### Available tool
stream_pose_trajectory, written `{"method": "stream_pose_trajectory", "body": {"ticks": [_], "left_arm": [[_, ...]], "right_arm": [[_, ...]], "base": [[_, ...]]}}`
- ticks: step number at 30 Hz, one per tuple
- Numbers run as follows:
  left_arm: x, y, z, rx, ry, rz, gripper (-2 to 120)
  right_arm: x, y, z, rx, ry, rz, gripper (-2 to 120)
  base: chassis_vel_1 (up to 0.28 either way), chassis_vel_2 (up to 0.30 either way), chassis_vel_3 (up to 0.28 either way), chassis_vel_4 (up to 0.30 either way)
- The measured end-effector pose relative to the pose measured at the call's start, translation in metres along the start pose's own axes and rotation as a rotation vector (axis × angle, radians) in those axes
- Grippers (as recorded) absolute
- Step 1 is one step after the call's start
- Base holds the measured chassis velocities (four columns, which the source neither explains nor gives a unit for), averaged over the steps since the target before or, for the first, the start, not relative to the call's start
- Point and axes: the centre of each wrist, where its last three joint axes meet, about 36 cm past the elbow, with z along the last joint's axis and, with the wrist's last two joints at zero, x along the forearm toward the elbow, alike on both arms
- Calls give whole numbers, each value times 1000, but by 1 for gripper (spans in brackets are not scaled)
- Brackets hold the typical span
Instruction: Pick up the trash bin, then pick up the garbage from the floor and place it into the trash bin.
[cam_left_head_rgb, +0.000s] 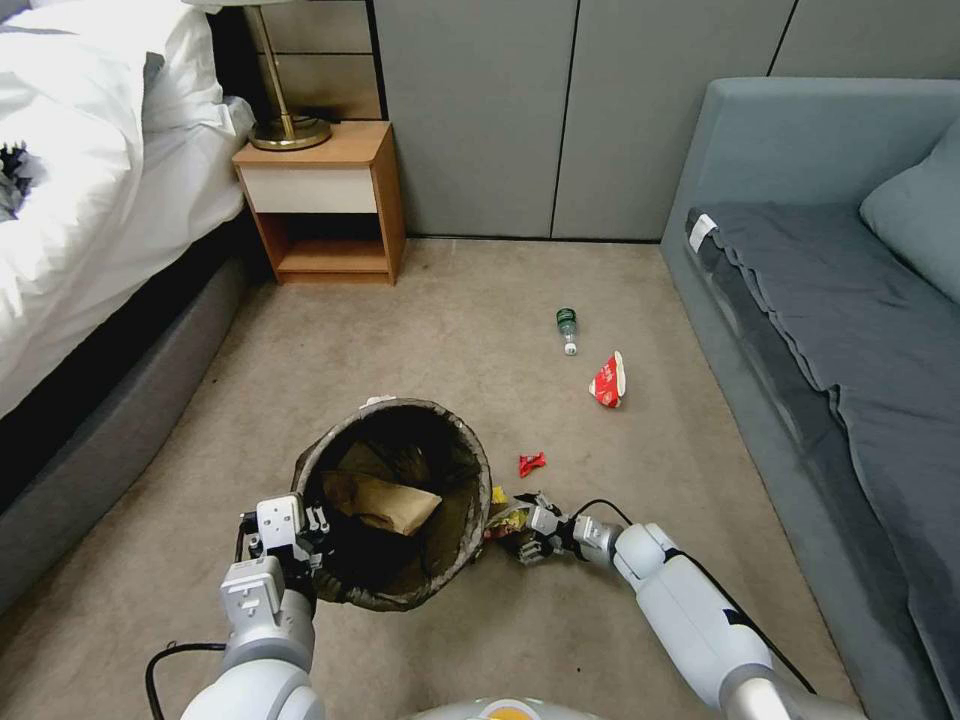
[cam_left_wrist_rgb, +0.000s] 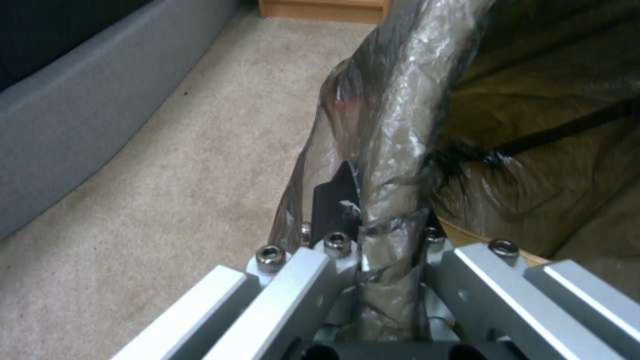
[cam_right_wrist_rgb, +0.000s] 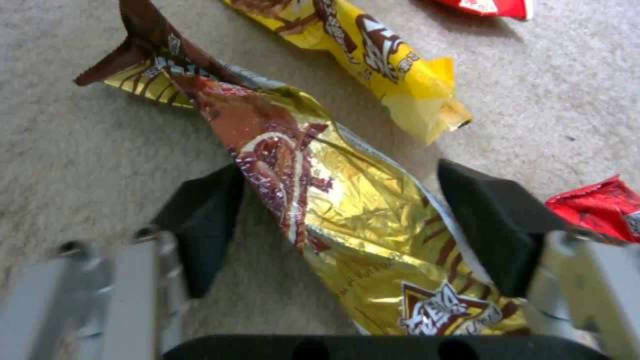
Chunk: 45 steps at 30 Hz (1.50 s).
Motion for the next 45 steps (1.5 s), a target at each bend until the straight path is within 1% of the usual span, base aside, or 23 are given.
{"method": "stream_pose_trajectory", "body": {"ticks": [3,4,7,8,9,11,12,14,15,16,18,31,32,34,35,36,37,38,39,40,42,43,45], "left_arm": [[-1,-1,-1,2,-3,3,0],[-1,-1,-1,2,-3,3,0],[-1,-1,0,1,-1,4,0],[-1,-1,0,1,-1,4,0],[-1,-1,0,1,0,4,0],[-2,-2,0,1,-1,7,0],[-2,-2,0,1,-1,7,0],[-2,-3,0,2,-1,9,0],[-2,-3,0,1,0,10,0],[-2,-3,0,1,0,10,0],[-2,-3,0,0,0,11,0],[-4,-5,2,-4,3,21,0],[-5,-6,2,-4,3,23,0],[-7,-7,3,-7,3,26,0],[-7,-7,3,-7,3,26,0],[-8,-7,3,-9,5,28,0],[-8,-7,4,-10,5,29,0],[-9,-7,5,-13,7,30,0],[-9,-7,5,-13,7,30,0],[-9,-6,5,-14,9,31,0],[-10,-5,6,-16,10,31,0],[-10,-5,6,-16,10,31,0],[-11,-5,6,-16,12,32,0]], "right_arm": [[1,0,1,-7,-4,8,53],[1,0,1,-7,-4,8,53],[3,0,1,-11,-9,14,38],[3,0,1,-11,-9,14,38],[3,0,1,-12,-11,16,34],[5,-1,1,-11,-13,21,24],[5,-1,1,-11,-13,21,24],[6,0,1,-15,-17,26,15],[7,1,2,-18,-18,27,7],[7,1,2,-18,-18,27,7],[8,3,3,-22,-19,28,0],[16,7,6,-46,-46,63,0],[17,9,6,-66,-63,89,0],[18,13,2,-147,-126,197,0],[18,13,2,-147,-126,197,0],[17,14,-3,-207,-171,276,0],[17,14,-5,-229,-190,309,0],[16,13,-13,-268,-231,377,0],[16,13,-13,-268,-231,377,0],[16,10,-23,-300,-271,431,0],[19,6,-45,-342,-339,490,0],[19,6,-45,-342,-339,490,0],[24,0,-70,-357,-414,517,0]], "base": [[0,0,0,0],[0,0,0,0],[0,0,0,0],[0,0,0,0],[0,0,0,0],[0,0,0,0],[0,0,0,0],[0,0,0,0],[0,0,0,0],[0,0,0,0],[0,0,0,0],[0,0,0,0],[0,0,0,0],[0,0,0,0],[0,0,0,0],[0,0,0,0],[0,0,0,0],[0,0,0,0],[0,0,0,0],[0,0,0,0],[0,0,0,0],[0,0,0,0],[0,0,0,0]]}}
